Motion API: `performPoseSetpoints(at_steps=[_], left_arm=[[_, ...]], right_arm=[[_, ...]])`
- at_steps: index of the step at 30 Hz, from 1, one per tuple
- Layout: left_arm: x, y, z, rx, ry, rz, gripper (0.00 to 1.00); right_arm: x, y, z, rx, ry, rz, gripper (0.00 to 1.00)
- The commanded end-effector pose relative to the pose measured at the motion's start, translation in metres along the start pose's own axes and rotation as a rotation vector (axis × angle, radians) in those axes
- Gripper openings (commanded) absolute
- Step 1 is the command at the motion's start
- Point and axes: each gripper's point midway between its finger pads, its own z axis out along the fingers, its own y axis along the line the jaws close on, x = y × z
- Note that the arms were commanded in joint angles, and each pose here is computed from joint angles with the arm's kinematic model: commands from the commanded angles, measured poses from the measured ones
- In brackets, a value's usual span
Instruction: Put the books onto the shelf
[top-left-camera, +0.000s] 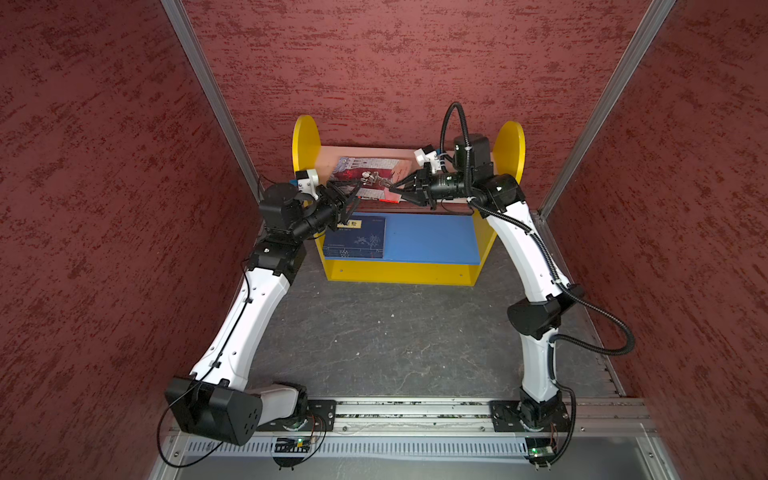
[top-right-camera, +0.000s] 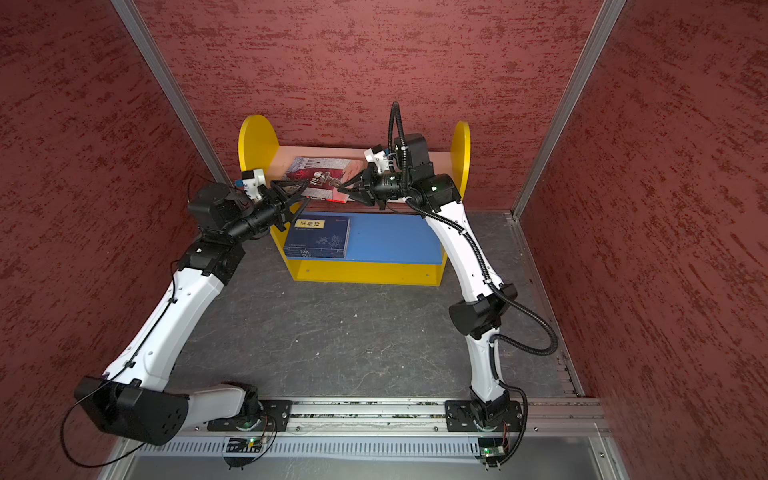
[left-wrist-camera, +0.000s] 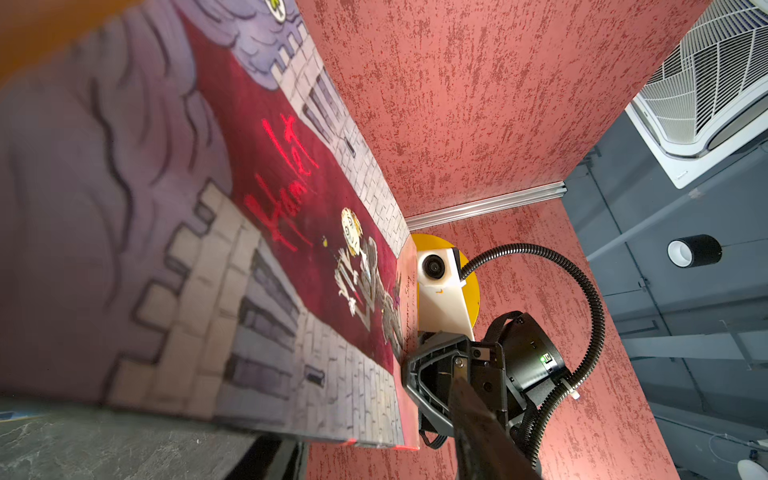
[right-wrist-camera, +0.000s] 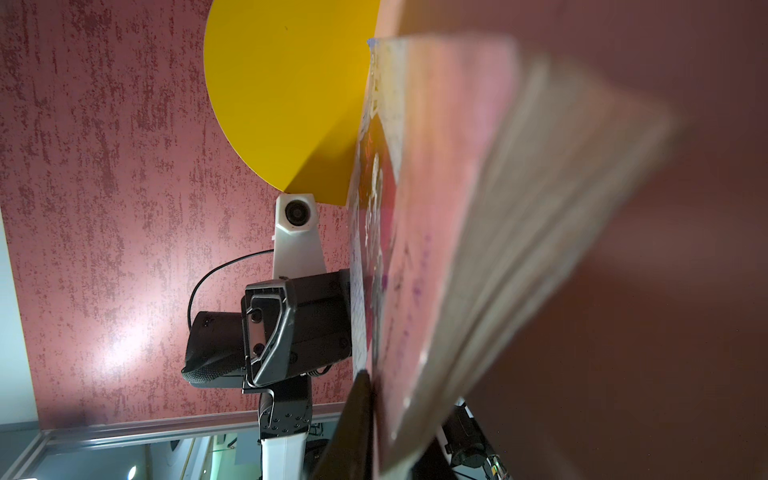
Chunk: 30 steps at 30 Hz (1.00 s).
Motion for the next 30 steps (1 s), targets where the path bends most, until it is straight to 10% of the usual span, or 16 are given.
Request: performPoseSetpoints(at_steps=[1, 30], left_arm=[[-0.003, 0.001, 0.001, 0.003, -0.006, -0.011, 0.47], [0.0, 0.017, -0.02, -0.036, -0.015, -0.041, 0.54]], right_arm=[[0.01, -0.016, 0.01, 0.012, 0.064, 0.057, 0.15], [0.021, 0.034, -0.013, -0.114, 0.091, -0.033, 0.13]])
